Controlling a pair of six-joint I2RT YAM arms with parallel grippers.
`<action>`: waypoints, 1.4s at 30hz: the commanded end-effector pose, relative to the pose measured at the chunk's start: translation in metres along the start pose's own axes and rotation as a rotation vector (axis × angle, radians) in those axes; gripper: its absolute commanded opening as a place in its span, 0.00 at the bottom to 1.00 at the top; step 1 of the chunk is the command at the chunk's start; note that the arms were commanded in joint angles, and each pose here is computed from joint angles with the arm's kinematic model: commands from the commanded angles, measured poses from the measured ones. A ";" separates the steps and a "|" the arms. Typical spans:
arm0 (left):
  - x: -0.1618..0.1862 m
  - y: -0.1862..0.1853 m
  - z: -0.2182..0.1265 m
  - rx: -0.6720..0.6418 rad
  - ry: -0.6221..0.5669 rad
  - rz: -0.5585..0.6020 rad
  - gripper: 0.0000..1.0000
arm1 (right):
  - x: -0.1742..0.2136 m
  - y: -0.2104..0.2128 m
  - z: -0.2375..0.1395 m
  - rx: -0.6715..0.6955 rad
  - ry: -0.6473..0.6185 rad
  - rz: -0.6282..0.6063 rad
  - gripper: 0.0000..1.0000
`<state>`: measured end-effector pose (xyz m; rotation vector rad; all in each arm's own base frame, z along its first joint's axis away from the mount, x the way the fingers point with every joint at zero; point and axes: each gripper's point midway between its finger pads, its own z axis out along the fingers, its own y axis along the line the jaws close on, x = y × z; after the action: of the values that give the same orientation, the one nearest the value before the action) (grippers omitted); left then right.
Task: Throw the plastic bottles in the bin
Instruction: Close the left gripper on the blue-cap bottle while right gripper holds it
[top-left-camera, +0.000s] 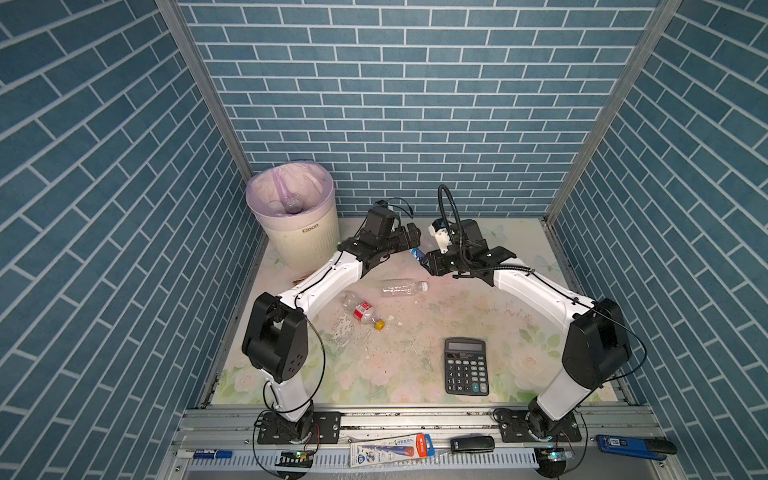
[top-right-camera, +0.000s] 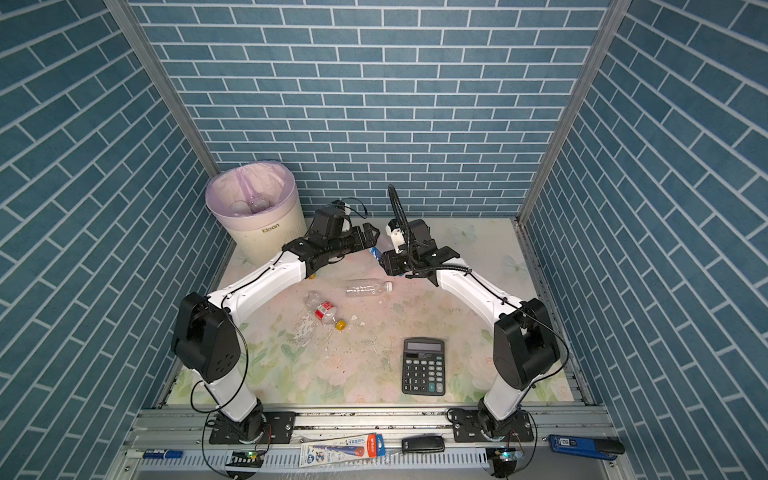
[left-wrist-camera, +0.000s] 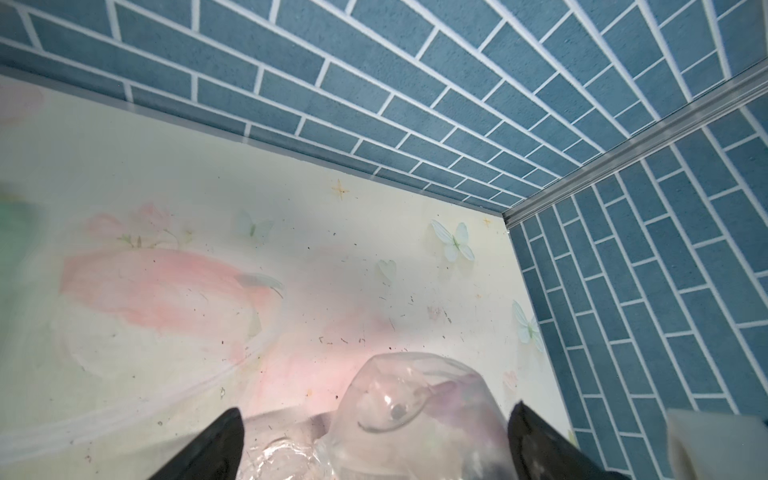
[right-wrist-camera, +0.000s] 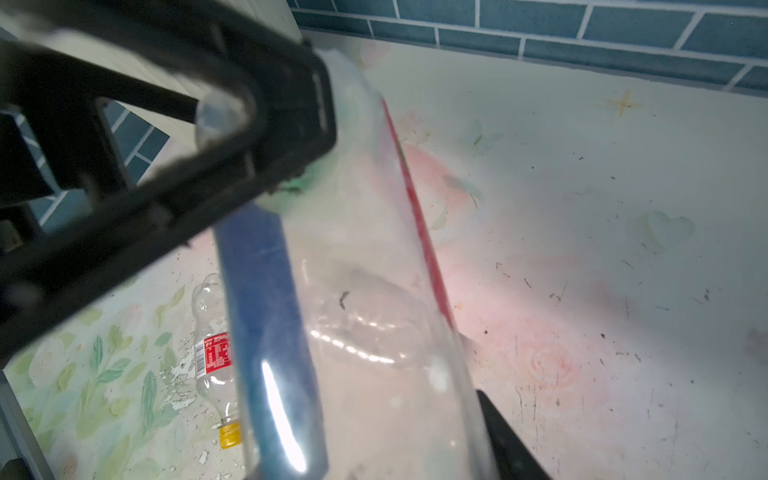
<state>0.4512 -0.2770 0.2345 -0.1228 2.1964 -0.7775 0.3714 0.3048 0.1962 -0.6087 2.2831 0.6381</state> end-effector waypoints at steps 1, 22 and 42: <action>-0.009 -0.009 -0.014 0.050 -0.055 -0.050 0.99 | -0.013 0.014 -0.013 -0.037 -0.075 0.011 0.33; -0.012 -0.013 -0.013 0.153 -0.114 -0.165 0.99 | -0.021 0.031 -0.026 -0.095 -0.133 0.022 0.33; 0.004 -0.010 -0.003 0.200 -0.100 -0.191 0.55 | -0.024 0.040 -0.016 -0.168 -0.138 0.080 0.36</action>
<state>0.4457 -0.2845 0.2607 -0.2657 1.9758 -1.0863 0.3582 0.3241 0.2243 -0.5295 2.1989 0.8265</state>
